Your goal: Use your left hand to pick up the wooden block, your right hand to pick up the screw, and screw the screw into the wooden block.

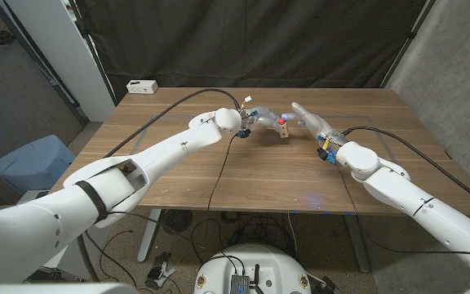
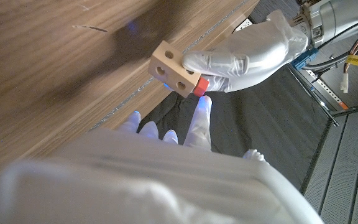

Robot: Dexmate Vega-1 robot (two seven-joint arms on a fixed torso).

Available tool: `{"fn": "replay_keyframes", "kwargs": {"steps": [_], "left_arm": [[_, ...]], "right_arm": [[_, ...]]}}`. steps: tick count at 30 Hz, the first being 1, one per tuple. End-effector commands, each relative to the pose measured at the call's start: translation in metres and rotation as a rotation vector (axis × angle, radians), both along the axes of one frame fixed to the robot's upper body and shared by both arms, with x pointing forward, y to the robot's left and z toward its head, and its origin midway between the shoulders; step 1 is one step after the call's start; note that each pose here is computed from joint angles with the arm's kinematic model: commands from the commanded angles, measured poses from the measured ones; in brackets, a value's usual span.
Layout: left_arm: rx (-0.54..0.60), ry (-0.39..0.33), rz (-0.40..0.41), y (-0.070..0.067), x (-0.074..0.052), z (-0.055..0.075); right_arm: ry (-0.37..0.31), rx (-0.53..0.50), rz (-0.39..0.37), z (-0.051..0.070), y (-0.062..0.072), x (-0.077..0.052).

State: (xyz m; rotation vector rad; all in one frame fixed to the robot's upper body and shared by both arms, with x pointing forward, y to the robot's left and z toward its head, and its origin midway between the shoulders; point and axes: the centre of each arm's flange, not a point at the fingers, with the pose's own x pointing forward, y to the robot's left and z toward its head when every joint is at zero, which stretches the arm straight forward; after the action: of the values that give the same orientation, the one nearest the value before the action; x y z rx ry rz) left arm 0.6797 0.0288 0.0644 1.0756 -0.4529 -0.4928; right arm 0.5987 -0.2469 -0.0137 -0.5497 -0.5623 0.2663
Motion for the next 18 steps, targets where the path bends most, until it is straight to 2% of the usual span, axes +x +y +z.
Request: {"fn": "replay_keyframes", "kwargs": {"steps": [1, 18], "left_arm": [[0.004, -0.001, -0.006, -0.0022, -0.0003, 0.0007], [0.015, -0.002, -0.008, -0.0057, -0.0025, 0.0016]], "right_arm": [[-0.009, 0.010, -0.001, 0.0010, -0.0028, -0.0047], [-0.010, 0.016, -0.012, 0.0052, -0.0117, 0.0012]]}}
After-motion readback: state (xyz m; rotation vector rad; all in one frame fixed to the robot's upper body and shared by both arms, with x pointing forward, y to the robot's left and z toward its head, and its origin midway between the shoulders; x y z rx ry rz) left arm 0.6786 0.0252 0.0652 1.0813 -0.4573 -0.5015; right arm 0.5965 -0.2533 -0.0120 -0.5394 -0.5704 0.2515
